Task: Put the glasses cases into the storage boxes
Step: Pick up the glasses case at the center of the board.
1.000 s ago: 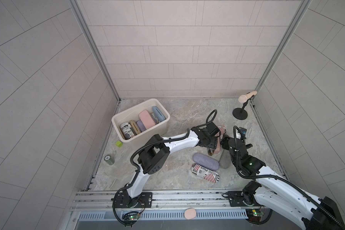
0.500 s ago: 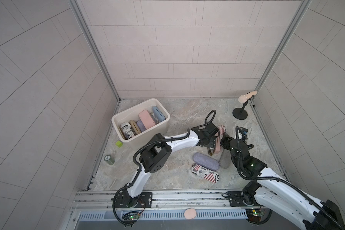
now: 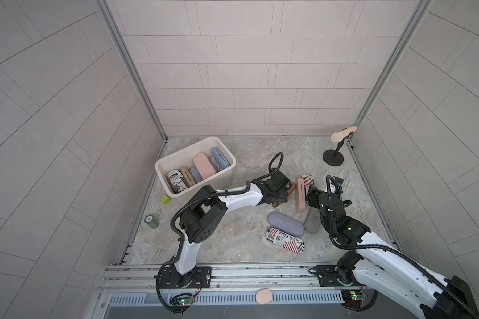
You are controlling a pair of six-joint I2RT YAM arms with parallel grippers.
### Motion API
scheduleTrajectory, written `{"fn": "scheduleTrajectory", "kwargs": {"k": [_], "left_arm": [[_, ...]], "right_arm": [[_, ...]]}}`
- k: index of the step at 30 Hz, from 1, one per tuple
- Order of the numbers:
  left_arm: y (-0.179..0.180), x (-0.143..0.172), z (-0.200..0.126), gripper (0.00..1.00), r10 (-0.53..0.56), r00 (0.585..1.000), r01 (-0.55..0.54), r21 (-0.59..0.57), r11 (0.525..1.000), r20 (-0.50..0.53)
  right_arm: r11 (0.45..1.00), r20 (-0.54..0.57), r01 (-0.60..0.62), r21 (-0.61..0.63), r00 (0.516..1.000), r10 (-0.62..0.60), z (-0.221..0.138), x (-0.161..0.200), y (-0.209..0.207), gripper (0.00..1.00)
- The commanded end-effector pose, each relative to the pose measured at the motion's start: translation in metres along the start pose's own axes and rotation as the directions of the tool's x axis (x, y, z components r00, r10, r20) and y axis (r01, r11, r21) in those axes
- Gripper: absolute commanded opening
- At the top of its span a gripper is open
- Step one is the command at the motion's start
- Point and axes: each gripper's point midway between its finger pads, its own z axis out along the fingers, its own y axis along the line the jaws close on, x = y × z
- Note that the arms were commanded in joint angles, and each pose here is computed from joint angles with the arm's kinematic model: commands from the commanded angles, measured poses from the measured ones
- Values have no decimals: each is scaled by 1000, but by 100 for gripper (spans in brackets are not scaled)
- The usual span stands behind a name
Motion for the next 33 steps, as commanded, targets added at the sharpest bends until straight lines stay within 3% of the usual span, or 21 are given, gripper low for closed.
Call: {"fn": "scheduleTrajectory", "kwargs": {"k": [1,8,12,18,21,26,30,33], "left_arm": [[17,-4,-2,68,-31,999,31,-35,999,17],[-9,-9,-10,75,143,989,-141,53,989,-33],[-4,-13,-22,82,266,962,-266,4,964,-67],[2,-22,-23,89,468,875,-477,-57,877,-121],[-3,-15,-16,89,556,807,-569,-8,823,-196],[-15,-7,3,88,620,755,-620,74,781,-215],[-12,-3,17,85,632,740,-635,70,769,-231],[-7,-4,24,76,616,750,-627,39,778,-239]], "right_arm": [[1000,7,-10,8,1000,10,1,0,-2,78],[1000,7,-3,12,1000,3,1,-1,-2,79],[1000,9,-2,11,1000,2,1,-2,-2,80],[1000,5,0,5,1000,0,1,-2,0,82],[1000,5,0,6,1000,0,1,-2,-1,83],[1000,-1,3,0,1000,-3,1,0,0,83],[1000,-2,2,1,1000,-2,2,-1,1,84],[1000,-3,3,2,1000,-3,2,0,0,84]]}}
